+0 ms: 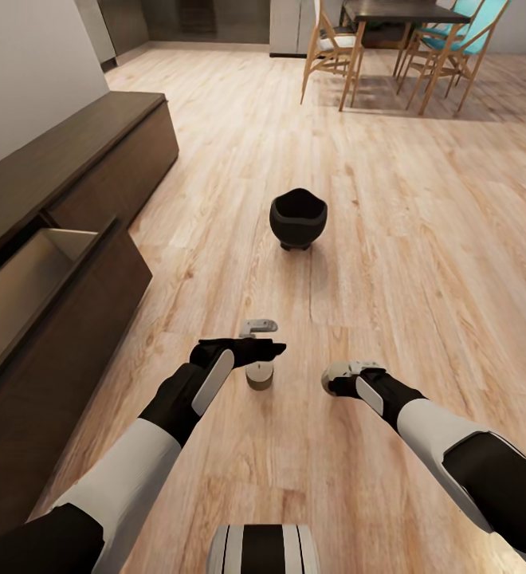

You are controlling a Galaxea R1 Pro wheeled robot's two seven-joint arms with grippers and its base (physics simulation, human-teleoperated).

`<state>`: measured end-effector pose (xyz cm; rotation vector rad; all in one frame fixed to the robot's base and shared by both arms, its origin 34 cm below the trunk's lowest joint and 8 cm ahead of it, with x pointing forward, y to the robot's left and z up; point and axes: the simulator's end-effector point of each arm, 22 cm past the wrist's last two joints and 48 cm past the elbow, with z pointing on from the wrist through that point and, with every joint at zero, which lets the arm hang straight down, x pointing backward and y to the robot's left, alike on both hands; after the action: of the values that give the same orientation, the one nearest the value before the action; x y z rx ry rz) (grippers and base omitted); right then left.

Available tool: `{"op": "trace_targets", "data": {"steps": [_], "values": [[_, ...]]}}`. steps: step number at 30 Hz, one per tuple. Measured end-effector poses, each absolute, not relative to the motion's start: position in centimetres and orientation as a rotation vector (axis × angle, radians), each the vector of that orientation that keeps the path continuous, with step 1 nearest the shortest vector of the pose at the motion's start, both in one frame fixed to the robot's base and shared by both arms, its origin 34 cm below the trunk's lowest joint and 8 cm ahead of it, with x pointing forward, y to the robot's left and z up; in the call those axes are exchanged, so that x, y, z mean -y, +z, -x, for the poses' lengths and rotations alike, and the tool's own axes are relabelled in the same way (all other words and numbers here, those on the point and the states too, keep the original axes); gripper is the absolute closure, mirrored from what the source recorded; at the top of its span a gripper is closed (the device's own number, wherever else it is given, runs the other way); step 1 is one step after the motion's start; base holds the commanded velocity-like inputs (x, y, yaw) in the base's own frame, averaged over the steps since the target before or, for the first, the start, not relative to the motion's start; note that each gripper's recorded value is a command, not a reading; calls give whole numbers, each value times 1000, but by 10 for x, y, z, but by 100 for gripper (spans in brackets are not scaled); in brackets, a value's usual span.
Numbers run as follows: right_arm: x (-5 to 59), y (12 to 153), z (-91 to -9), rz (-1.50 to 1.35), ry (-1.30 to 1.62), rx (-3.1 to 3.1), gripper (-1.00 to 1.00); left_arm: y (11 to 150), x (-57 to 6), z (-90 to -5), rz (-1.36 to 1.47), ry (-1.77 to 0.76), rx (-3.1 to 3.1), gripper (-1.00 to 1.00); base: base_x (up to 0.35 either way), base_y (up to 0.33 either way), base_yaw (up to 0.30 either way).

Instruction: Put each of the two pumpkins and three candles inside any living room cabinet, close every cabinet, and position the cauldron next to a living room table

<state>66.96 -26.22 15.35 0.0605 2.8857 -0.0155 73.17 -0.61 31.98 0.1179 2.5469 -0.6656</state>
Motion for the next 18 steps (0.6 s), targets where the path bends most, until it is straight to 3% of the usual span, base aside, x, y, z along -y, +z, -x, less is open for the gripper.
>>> {"op": "trace_targets", "data": {"steps": [18], "values": [[246,182,-704,-59,74,-2773,100,318,-10,-731,-103,-571,-2581,-100,0,0,0]]}}
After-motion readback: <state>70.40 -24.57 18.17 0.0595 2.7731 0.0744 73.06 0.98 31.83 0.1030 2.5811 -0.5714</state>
